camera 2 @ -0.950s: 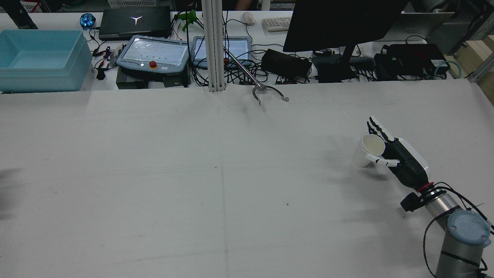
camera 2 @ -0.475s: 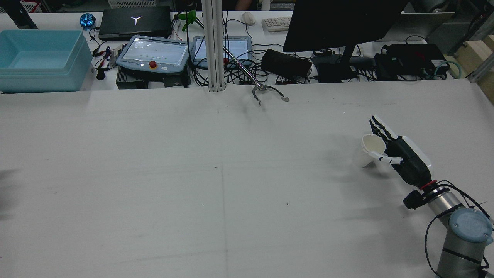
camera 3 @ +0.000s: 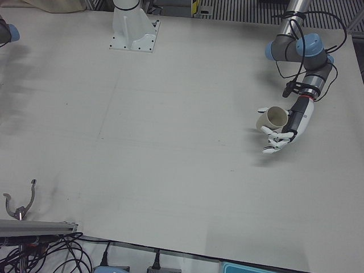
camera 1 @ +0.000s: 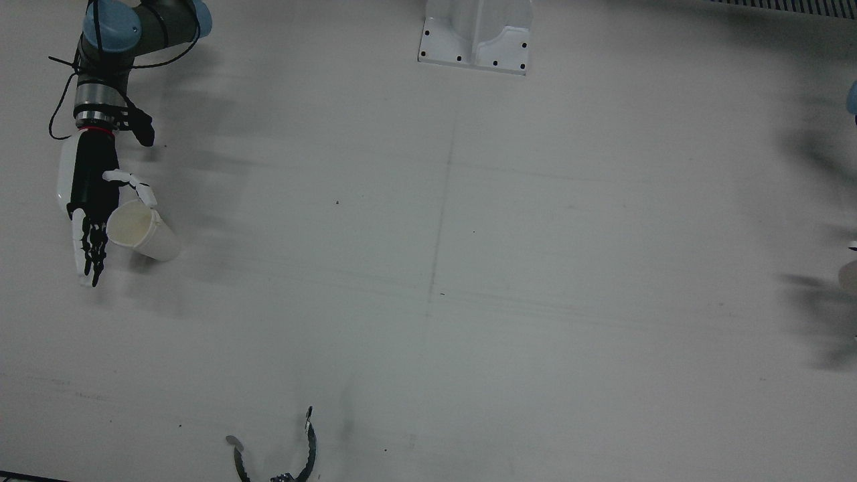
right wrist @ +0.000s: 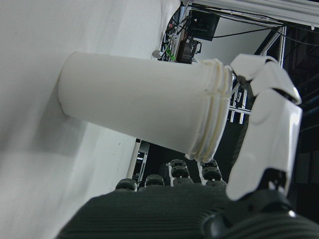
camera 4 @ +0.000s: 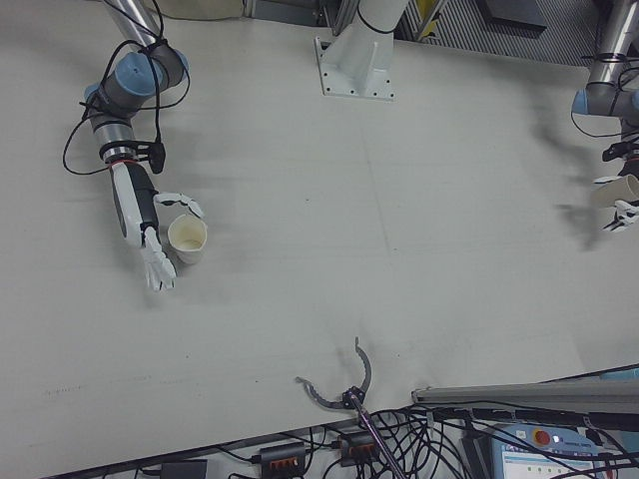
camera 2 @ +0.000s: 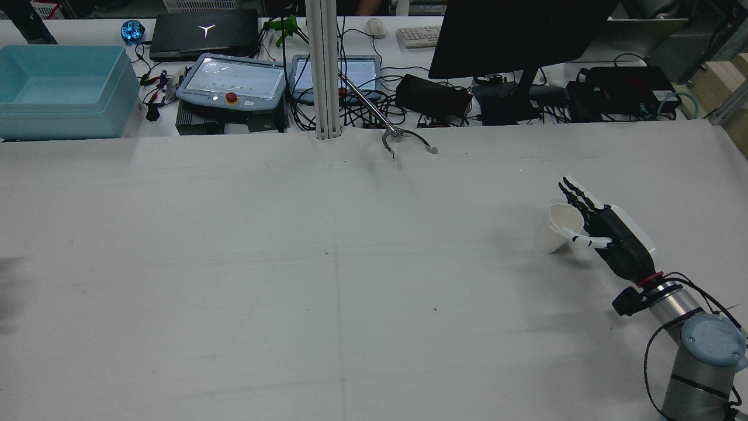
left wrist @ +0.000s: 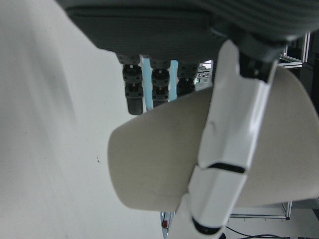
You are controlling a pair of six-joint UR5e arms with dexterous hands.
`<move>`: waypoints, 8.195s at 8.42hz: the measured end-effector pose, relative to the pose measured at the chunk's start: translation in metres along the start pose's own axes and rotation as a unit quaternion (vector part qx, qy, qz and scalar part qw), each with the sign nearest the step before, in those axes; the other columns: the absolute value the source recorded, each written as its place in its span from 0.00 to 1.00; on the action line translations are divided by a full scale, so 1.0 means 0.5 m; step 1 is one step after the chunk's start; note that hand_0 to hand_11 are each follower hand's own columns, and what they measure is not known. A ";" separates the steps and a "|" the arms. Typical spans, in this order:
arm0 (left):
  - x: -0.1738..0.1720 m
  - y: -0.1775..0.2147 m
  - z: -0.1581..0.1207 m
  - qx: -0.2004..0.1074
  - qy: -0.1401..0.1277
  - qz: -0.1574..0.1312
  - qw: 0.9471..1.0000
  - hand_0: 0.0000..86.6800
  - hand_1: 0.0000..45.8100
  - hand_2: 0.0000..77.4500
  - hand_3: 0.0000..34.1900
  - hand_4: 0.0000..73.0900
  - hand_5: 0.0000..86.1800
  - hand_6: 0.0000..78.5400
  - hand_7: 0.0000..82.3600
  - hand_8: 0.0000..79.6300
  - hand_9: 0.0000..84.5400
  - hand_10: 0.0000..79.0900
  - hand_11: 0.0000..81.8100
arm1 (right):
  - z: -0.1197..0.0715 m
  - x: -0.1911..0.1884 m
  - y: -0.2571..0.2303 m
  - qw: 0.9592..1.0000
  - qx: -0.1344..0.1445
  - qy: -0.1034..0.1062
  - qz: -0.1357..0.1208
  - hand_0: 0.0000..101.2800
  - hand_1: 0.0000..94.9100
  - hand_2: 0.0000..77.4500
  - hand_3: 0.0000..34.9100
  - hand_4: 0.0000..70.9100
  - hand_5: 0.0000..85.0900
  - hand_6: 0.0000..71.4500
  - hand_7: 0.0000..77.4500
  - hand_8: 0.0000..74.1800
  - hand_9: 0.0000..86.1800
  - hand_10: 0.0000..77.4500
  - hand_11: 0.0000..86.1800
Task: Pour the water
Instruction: 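Hold both cups and settle the right hand grip, then lift both cups off the table and bring them toward each other, then tilt the right hand's cup over the cup held by the left hand, then turn the right cup upright and move both cups apart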
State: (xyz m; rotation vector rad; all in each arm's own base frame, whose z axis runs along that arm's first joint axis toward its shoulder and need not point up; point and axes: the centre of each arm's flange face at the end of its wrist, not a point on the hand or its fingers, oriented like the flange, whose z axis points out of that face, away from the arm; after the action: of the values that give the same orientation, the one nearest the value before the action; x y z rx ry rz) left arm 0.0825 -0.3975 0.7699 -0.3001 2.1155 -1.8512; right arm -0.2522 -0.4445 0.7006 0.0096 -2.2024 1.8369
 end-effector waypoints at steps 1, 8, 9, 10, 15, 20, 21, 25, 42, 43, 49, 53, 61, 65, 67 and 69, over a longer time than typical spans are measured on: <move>0.000 -0.001 -0.001 0.000 0.000 0.000 1.000 0.92 0.36 0.21 0.00 0.92 0.29 0.47 0.85 0.22 0.30 0.20 0.31 | 0.002 0.002 -0.002 1.000 0.001 0.000 -0.002 0.48 0.24 0.38 0.18 0.00 0.08 0.14 0.06 0.03 0.01 0.00 0.01; 0.001 -0.001 -0.001 0.001 0.000 0.000 1.000 0.93 0.36 0.21 0.00 0.92 0.29 0.47 0.85 0.22 0.30 0.20 0.31 | 0.031 0.024 0.017 1.000 -0.006 -0.001 0.004 0.50 0.24 0.33 0.04 0.00 0.09 0.19 0.01 0.03 0.01 0.00 0.01; 0.000 -0.001 -0.001 0.001 0.000 0.000 1.000 0.92 0.36 0.21 0.00 0.92 0.29 0.47 0.85 0.22 0.30 0.20 0.31 | 0.033 0.025 0.020 1.000 -0.007 -0.001 0.004 0.49 0.22 0.32 0.05 0.00 0.09 0.18 0.06 0.03 0.01 0.00 0.01; 0.000 -0.001 -0.001 0.001 0.000 0.000 1.000 0.92 0.36 0.21 0.00 0.92 0.29 0.47 0.85 0.22 0.30 0.20 0.31 | 0.034 0.025 0.021 1.000 -0.008 -0.001 0.005 0.49 0.22 0.32 0.05 0.00 0.09 0.18 0.06 0.03 0.01 0.00 0.01; 0.000 0.001 0.000 0.000 0.000 0.000 1.000 0.93 0.36 0.20 0.00 0.92 0.29 0.47 0.85 0.22 0.30 0.20 0.31 | 0.023 0.044 0.010 1.000 -0.004 0.010 0.002 0.47 0.20 0.32 0.34 0.00 0.08 0.11 0.04 0.01 0.01 0.00 0.01; 0.003 0.000 -0.006 0.001 0.001 0.000 1.000 0.92 0.36 0.20 0.00 0.92 0.29 0.47 0.85 0.22 0.30 0.20 0.31 | 0.020 0.049 0.007 1.000 -0.002 0.013 0.001 0.47 0.21 0.33 0.30 0.00 0.08 0.13 0.04 0.01 0.01 0.00 0.01; 0.003 -0.002 -0.009 0.002 0.001 0.000 1.000 0.93 0.36 0.20 0.00 0.92 0.29 0.47 0.85 0.22 0.30 0.20 0.31 | 0.020 0.050 0.007 1.000 -0.002 0.013 0.001 0.48 0.25 0.35 0.27 0.00 0.08 0.13 0.07 0.01 0.01 0.00 0.01; 0.004 -0.002 -0.013 0.002 0.001 0.001 1.000 0.92 0.37 0.15 0.00 0.93 0.29 0.47 0.85 0.22 0.30 0.20 0.31 | 0.020 0.049 0.007 1.000 -0.002 0.012 0.002 0.66 0.33 0.47 0.01 0.11 0.17 0.47 0.45 0.13 0.15 0.00 0.01; -0.554 0.864 0.521 -0.171 -0.168 0.066 0.969 0.93 0.32 0.29 0.00 0.93 0.29 0.48 0.85 0.21 0.29 0.19 0.30 | 0.209 -0.118 0.354 0.993 -0.092 -0.071 0.035 0.69 0.32 0.58 0.01 0.32 0.19 0.73 0.65 0.27 0.30 0.00 0.01; -0.579 0.919 0.531 -0.183 -0.169 0.091 0.964 0.93 0.32 0.29 0.00 0.93 0.29 0.48 0.85 0.21 0.29 0.19 0.31 | 0.220 -0.116 0.386 0.992 -0.104 -0.065 0.019 0.70 0.32 0.58 0.01 0.32 0.20 0.73 0.65 0.27 0.28 0.00 0.01; -0.663 0.981 0.538 -0.200 -0.181 0.145 0.952 0.92 0.36 0.20 0.00 0.93 0.30 0.47 0.86 0.21 0.29 0.19 0.31 | 0.131 -0.093 0.806 0.951 -0.221 -0.076 -0.204 0.75 0.31 0.57 0.00 0.22 0.21 0.77 0.65 0.22 0.22 0.00 0.01; -0.662 0.992 0.538 -0.206 -0.179 0.141 0.951 0.93 0.33 0.25 0.00 0.93 0.30 0.47 0.84 0.21 0.29 0.19 0.30 | 0.038 -0.079 0.888 0.876 -0.255 -0.064 -0.405 0.78 0.34 0.57 0.00 0.08 0.21 0.67 0.70 0.15 0.13 0.00 0.01; -0.754 1.061 0.504 -0.231 -0.205 0.123 0.943 0.92 0.35 0.25 0.00 0.92 0.30 0.47 0.84 0.21 0.28 0.19 0.31 | 0.062 -0.076 0.854 0.847 -0.227 -0.059 -0.478 0.68 0.38 0.59 0.03 0.08 0.18 0.56 0.56 0.20 0.20 0.00 0.01; -0.563 0.988 0.580 -0.209 -0.175 0.121 0.954 0.93 0.36 0.22 0.00 0.92 0.30 0.45 0.84 0.21 0.28 0.19 0.32 | 0.117 -0.085 0.677 0.956 -0.096 -0.073 -0.267 0.54 0.29 0.50 0.00 0.13 0.15 0.45 0.55 0.24 0.26 0.01 0.01; -0.436 0.823 0.574 -0.159 -0.157 0.105 0.969 0.93 0.36 0.20 0.00 0.92 0.30 0.45 0.81 0.19 0.27 0.19 0.31 | 0.167 -0.109 0.540 0.983 -0.040 -0.110 -0.145 0.53 0.27 0.51 0.00 0.18 0.15 0.48 0.54 0.29 0.34 0.00 0.01; -0.308 0.631 0.518 -0.107 -0.129 0.092 0.982 0.92 0.36 0.20 0.00 0.92 0.30 0.43 0.81 0.19 0.27 0.19 0.31 | 0.162 -0.131 0.438 0.987 -0.009 -0.116 -0.114 0.52 0.25 0.52 0.00 0.37 0.15 0.52 0.53 0.30 0.31 0.00 0.01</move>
State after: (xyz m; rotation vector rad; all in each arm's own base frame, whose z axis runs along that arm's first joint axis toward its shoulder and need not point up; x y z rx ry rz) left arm 0.3357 -0.5368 0.4429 -0.3584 2.0842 -1.4037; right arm -0.2447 -0.4910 0.4625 0.4751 -2.2572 1.7627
